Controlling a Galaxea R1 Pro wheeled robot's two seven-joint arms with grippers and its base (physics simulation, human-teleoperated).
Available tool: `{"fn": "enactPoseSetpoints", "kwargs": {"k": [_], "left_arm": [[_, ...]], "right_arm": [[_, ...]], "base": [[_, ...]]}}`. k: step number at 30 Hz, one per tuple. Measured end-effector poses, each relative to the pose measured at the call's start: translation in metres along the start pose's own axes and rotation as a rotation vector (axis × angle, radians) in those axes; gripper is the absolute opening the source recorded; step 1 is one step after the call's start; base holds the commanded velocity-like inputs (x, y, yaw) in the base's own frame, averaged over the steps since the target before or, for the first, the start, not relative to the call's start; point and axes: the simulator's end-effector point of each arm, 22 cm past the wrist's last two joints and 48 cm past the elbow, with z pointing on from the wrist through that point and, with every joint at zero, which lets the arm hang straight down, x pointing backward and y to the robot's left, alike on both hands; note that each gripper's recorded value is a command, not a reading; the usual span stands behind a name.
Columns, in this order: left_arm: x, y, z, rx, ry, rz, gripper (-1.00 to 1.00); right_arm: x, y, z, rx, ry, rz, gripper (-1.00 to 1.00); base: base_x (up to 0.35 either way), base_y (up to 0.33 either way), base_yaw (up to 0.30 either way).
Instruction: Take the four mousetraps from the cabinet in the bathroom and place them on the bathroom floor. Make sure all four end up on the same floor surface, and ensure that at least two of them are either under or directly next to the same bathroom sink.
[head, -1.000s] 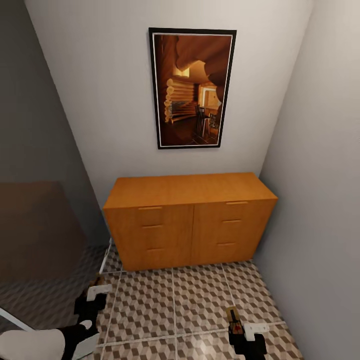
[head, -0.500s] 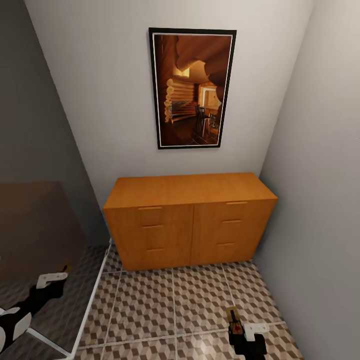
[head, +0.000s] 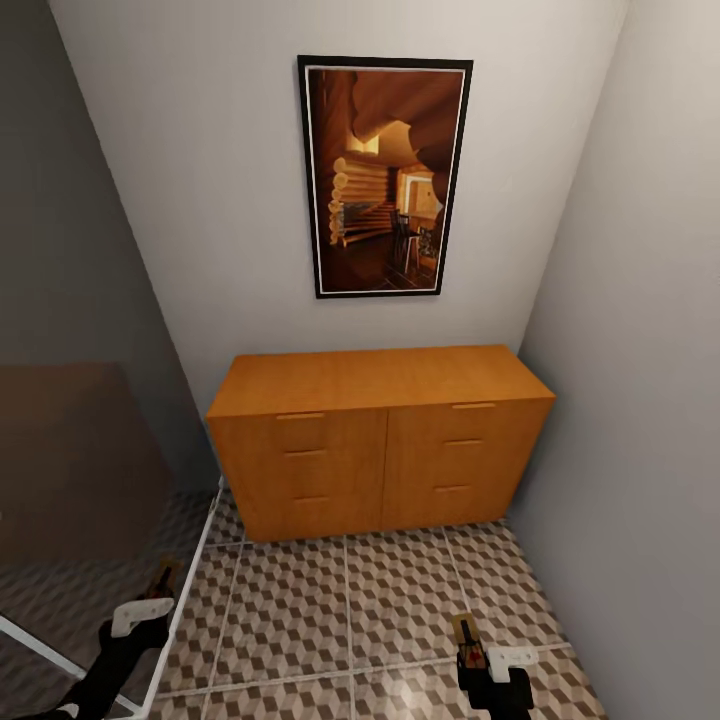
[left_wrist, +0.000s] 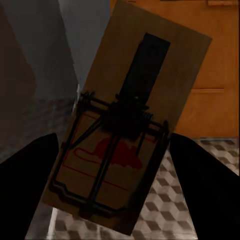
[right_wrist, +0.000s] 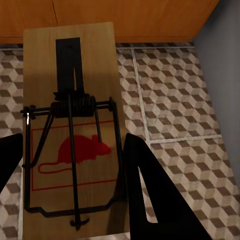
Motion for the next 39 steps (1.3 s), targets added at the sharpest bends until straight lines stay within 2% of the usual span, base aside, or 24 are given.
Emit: {"fn": "enactPoseSetpoints", "kwargs": {"k": [1, 3, 5, 8, 10, 14, 16, 20, 23, 29, 39], "left_arm": [[0.016, -0.017, -0.011, 0.018, 0.025, 0.019, -1.0], [0.034, -0.036, -0.029, 0.021, 0.036, 0.046, -1.0], [0.042, -0.05, -0.045, -0.029, 0.007, 0.055, -1.0], [0.051, -0.04, -0.056, -0.147, 0.019, 0.063, -1.0], [0.053, -0.035, -0.059, -0.183, 0.022, 0.07, -1.0], [0.048, -0.036, -0.056, -0.212, 0.0, 0.081, -1.0], [0.04, -0.048, -0.047, -0.212, -0.026, 0.089, -1.0], [0.048, -0.074, -0.033, -0.209, 0.035, 0.157, -1.0], [0.053, -0.083, -0.031, -0.206, 0.061, 0.173, -1.0], [0.056, -0.087, -0.031, -0.202, 0.077, 0.179, -1.0], [0.061, -0.091, -0.034, -0.193, 0.091, 0.174, -1.0]], "right_arm": [[0.0, 0.0, 0.0, 0.0, 0.0, 0.0, -1.0], [0.0, 0.0, 0.0, 0.0, 0.0, -0.001, -1.0], [0.0, 0.0, 0.0, 0.0, 0.0, -0.001, -1.0], [0.0, 0.0, 0.0, 0.0, 0.0, -0.001, -1.0], [0.0, 0.0, 0.0, 0.0, 0.0, -0.001, -1.0], [0.0, 0.0, 0.0, 0.0, 0.0, -0.001, -1.0], [0.0, 0.001, 0.0, -0.001, 0.0, 0.0, -1.0], [0.0, 0.0, 0.0, 0.0, 0.0, -0.001, -1.0], [0.0, 0.001, 0.0, -0.002, -0.001, -0.001, -1.0], [0.0, 0.001, 0.0, -0.002, -0.001, -0.001, -1.0], [0.0, 0.002, 0.0, -0.002, -0.001, 0.0, -1.0]], "base": [[0.0, 0.0, 0.0], [0.0, 0.0, 0.0], [0.0, 0.0, 0.0], [0.0, 0.0, 0.0], [0.0, 0.0, 0.0], [0.0, 0.0, 0.0], [0.0, 0.0, 0.0], [0.0, 0.0, 0.0], [0.0, 0.0, 0.0], [0.0, 0.0, 0.05], [0.0, 0.0, 0.229]]}}
